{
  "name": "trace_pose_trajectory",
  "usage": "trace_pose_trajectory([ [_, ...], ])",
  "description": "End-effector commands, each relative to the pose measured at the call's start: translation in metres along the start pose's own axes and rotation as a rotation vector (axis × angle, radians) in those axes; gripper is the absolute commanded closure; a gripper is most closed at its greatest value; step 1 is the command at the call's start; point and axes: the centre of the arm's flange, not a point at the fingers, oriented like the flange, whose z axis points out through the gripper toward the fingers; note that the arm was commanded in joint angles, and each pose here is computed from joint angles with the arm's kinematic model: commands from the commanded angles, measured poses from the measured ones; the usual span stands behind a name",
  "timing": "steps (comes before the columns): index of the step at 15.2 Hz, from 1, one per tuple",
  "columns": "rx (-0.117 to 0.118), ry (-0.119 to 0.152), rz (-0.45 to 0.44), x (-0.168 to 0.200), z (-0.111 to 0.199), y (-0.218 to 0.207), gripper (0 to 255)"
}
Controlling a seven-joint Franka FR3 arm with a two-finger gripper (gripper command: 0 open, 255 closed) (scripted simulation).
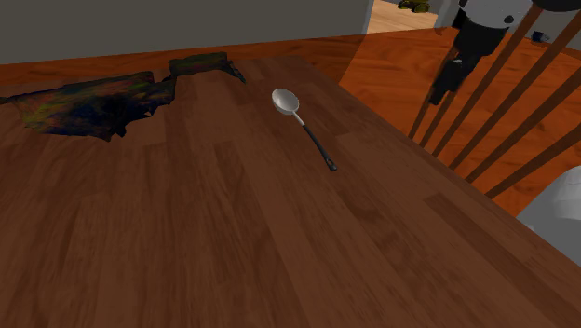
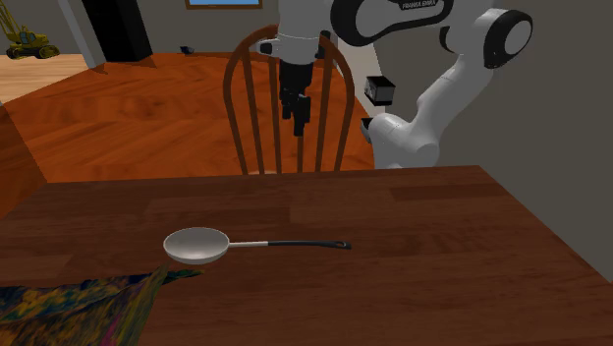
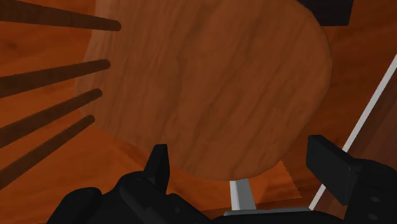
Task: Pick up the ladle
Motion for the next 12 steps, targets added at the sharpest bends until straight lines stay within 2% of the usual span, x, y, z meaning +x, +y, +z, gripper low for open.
trace_pose_trajectory([
  [1,0.0,0.0,0.0,0.0,0.0,0.0,0],
  [12,-0.027,-0.034,0.121,0.06,-0.009,-0.138,0],
])
